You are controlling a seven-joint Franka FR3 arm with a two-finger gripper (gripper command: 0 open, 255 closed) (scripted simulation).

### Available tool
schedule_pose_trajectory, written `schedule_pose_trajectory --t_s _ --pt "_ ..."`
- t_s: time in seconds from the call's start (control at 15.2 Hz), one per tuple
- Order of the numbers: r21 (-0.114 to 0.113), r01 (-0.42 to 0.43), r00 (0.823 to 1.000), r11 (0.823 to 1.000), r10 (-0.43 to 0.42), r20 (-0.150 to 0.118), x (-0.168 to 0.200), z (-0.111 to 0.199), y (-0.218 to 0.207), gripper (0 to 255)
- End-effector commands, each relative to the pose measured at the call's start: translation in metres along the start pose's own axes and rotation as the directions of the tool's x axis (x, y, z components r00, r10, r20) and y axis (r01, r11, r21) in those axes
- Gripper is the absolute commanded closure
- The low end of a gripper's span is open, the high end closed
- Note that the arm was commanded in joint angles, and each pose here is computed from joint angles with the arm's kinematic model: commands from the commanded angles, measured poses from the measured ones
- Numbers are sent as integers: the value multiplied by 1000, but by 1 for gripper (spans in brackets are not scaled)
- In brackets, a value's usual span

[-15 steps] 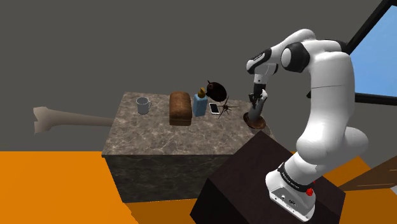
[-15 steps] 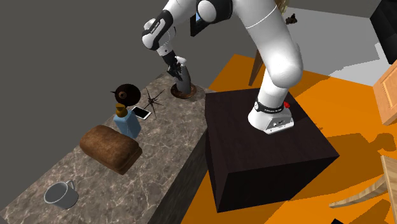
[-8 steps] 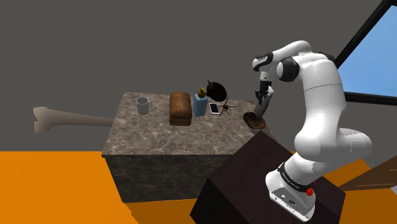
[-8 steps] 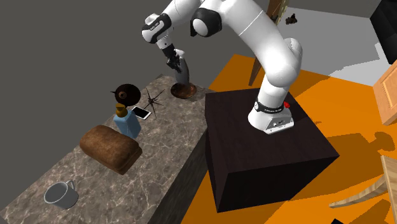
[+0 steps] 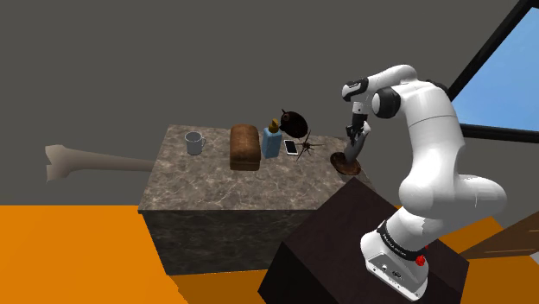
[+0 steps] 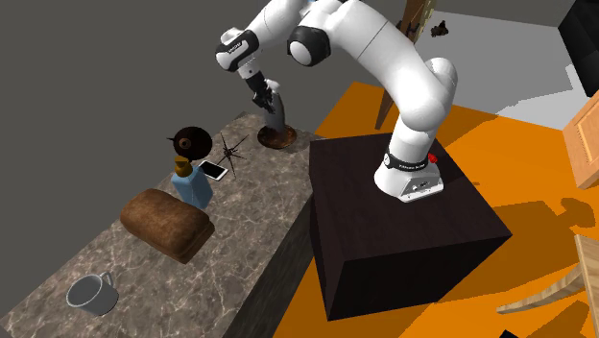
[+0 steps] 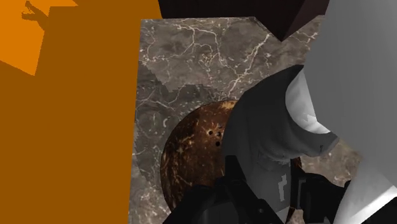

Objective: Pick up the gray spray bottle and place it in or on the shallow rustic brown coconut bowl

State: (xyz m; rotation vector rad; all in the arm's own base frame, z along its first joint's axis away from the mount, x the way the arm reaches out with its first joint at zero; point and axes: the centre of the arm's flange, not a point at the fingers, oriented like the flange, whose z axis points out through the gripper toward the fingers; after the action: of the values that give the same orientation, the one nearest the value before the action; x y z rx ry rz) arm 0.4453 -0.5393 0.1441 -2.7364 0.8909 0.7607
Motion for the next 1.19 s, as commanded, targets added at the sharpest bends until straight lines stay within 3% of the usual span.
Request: schedule_pose_trajectory --t_s 0.0,0.26,0.73,0.79,1.12 --pt "0 0 1000 1000 0 0 6 9 1 255" --pt "0 0 1000 1000 0 0 16 27 1 255" --pt "0 0 1000 1000 0 0 16 27 1 255" --pt "0 0 1000 1000 0 0 16 27 1 0" --pt "0 0 1000 1000 0 0 16 27 1 0"
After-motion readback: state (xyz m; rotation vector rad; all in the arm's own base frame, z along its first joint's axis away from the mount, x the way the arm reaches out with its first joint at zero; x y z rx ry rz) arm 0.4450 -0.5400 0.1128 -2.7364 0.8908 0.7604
